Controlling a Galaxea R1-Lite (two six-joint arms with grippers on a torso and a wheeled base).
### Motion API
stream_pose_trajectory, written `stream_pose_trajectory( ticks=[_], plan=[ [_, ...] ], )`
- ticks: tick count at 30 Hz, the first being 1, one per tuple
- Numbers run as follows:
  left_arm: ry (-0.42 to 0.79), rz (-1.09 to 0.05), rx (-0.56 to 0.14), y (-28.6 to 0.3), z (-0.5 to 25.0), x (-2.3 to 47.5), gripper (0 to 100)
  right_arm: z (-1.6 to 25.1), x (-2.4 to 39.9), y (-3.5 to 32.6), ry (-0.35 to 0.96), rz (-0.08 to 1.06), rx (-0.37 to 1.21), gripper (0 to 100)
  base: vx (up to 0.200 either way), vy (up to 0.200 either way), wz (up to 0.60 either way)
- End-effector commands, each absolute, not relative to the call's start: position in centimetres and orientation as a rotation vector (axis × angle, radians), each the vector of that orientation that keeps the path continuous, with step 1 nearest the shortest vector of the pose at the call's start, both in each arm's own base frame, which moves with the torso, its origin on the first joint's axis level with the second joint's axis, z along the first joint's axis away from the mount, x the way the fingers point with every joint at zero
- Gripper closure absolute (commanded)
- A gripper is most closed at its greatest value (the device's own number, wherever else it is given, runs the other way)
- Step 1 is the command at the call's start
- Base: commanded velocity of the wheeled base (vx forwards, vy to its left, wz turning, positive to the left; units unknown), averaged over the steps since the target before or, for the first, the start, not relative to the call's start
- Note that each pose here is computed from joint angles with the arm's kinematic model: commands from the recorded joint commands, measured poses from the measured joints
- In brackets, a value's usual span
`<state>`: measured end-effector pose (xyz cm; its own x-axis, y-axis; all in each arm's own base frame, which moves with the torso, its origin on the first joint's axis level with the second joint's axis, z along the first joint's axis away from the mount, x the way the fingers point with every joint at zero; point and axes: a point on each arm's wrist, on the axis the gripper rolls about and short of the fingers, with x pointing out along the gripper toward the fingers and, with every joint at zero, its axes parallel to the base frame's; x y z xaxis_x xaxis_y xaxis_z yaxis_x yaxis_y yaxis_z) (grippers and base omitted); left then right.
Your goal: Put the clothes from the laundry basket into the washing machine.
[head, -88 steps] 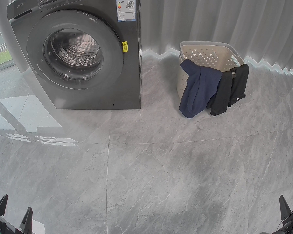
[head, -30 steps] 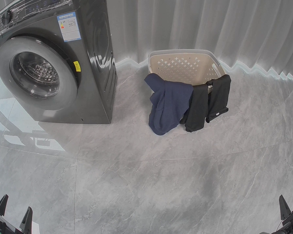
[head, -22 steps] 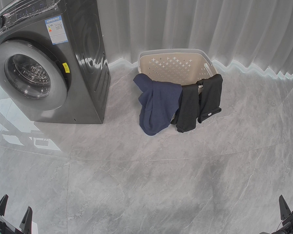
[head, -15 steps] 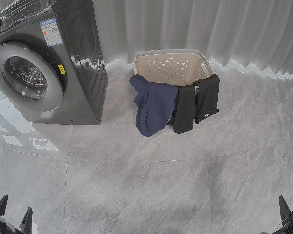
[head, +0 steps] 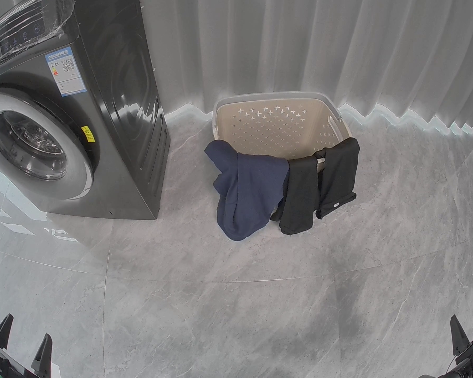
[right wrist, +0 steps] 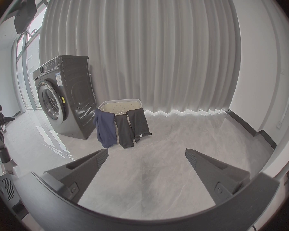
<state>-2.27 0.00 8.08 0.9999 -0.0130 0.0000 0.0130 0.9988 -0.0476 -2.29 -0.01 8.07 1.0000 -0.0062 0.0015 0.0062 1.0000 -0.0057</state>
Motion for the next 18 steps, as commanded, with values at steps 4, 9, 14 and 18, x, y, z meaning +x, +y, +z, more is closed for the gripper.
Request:
stream_pose_trajectory(
  ticks=[4,9,14,18],
  plan=[
    [0.002,-0.014,-0.044,0.00,7.55,-2.27,0,7.56,-2.25,-0.01,0.005,-0.006,-0.006,0,0.000,-0.150,0.00],
    [0.003,-0.014,-0.048,0.00,7.55,-2.26,0,7.56,-2.25,-0.01,0.005,-0.006,-0.006,0,0.000,-0.200,0.00],
    [0.002,-0.014,-0.049,0.00,7.55,-2.27,0,7.56,-2.25,-0.01,0.005,-0.006,-0.006,0,0.000,-0.200,0.00],
    [0.002,-0.014,-0.049,0.00,7.55,-2.27,0,7.56,-2.25,-0.01,0.005,-0.006,-0.006,0,0.000,-0.200,0.00]
  ],
)
